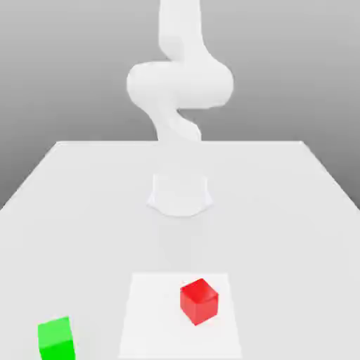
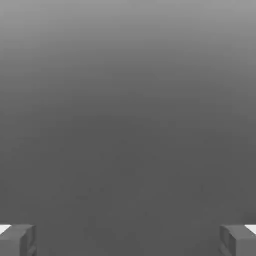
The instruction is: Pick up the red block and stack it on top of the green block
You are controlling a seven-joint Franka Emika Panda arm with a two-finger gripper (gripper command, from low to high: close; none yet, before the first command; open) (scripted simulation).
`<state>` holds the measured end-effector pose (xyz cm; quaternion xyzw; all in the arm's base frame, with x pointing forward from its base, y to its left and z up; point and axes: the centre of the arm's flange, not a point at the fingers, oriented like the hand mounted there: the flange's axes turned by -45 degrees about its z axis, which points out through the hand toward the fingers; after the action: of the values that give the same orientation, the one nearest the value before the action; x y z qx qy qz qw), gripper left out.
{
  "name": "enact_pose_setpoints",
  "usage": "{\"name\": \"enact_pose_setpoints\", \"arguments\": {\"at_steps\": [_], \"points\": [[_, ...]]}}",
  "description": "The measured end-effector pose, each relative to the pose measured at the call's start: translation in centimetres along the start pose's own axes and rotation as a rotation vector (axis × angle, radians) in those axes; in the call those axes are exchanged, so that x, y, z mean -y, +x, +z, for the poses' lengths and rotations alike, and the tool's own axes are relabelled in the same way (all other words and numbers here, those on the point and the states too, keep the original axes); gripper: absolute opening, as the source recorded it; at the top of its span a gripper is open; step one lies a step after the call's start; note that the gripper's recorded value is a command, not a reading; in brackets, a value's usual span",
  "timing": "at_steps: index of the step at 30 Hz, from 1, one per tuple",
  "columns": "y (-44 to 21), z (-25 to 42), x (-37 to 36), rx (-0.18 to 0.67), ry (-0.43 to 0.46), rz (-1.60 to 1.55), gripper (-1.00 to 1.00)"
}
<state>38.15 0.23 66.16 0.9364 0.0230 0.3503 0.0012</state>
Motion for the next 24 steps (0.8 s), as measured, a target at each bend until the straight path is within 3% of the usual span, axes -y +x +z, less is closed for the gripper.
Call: {"name": "enact_pose_setpoints", "arguments": {"at_steps": [10, 20, 24], "points": [[-9.2, 21.8, 2.0, 0.34, 0.084, -0.247, 0.0], [-26.1, 34.9, 4.0, 0.663, 0.199, -0.493, 0.0], [-29.8, 38.2, 4.0, 0.691, 0.21, -0.512, 0.0]]}}
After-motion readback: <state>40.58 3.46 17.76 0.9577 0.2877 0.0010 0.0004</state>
